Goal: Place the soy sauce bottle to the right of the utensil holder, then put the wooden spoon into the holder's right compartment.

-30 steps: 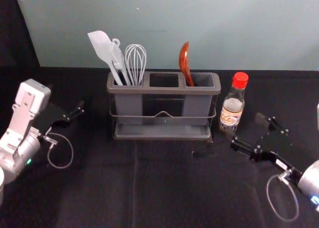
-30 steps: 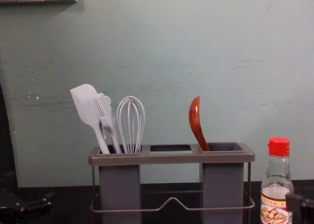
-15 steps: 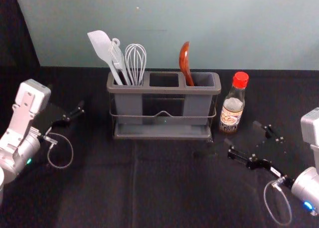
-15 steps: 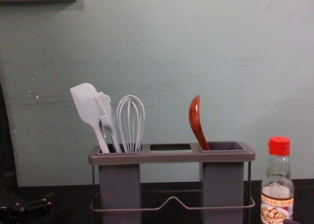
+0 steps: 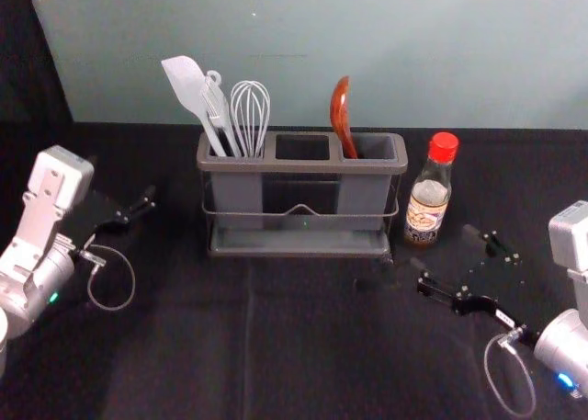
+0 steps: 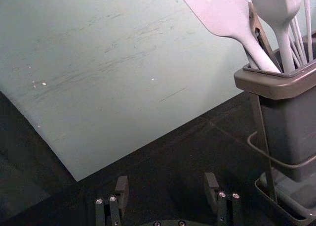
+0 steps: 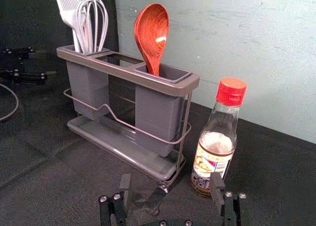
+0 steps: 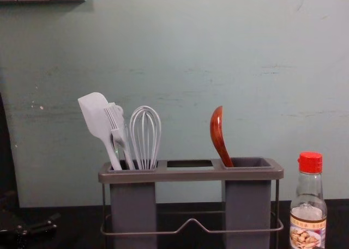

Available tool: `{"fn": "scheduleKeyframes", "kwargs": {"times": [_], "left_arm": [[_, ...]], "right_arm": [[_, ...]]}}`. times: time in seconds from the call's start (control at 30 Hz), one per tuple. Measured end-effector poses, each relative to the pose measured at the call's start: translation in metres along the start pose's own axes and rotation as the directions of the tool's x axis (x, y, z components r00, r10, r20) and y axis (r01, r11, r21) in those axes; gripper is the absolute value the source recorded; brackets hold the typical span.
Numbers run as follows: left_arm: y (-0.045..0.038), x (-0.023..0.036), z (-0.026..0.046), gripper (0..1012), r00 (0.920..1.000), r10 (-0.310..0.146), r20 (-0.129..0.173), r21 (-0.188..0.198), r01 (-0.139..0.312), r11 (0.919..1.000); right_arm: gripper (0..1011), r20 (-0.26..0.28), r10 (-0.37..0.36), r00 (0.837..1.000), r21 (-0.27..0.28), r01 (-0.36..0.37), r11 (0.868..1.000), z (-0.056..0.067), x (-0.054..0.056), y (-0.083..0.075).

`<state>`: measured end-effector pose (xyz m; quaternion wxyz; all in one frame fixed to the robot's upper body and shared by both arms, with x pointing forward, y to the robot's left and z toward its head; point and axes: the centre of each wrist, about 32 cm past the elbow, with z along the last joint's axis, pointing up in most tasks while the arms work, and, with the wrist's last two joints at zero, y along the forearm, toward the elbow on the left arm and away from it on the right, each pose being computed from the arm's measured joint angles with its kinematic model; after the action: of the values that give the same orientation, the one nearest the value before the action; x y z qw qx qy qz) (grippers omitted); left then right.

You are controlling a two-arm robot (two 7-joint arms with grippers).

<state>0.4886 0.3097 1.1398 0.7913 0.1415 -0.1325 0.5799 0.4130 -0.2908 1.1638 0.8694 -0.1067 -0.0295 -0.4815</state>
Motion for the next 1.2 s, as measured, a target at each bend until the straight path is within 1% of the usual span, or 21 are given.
{"fn": "scheduleKeyframes", "kwargs": {"times": [1.2], "left_arm": [[0.0000, 0.0000, 0.0000, 1005, 1.0000, 0.000, 0.000, 0.000, 0.000, 1.0000]], "right_arm": [[1002, -0.003, -0.002, 1.000, 0.000, 0.002, 1.000, 0.0008, 0.0002, -0.0001]]}}
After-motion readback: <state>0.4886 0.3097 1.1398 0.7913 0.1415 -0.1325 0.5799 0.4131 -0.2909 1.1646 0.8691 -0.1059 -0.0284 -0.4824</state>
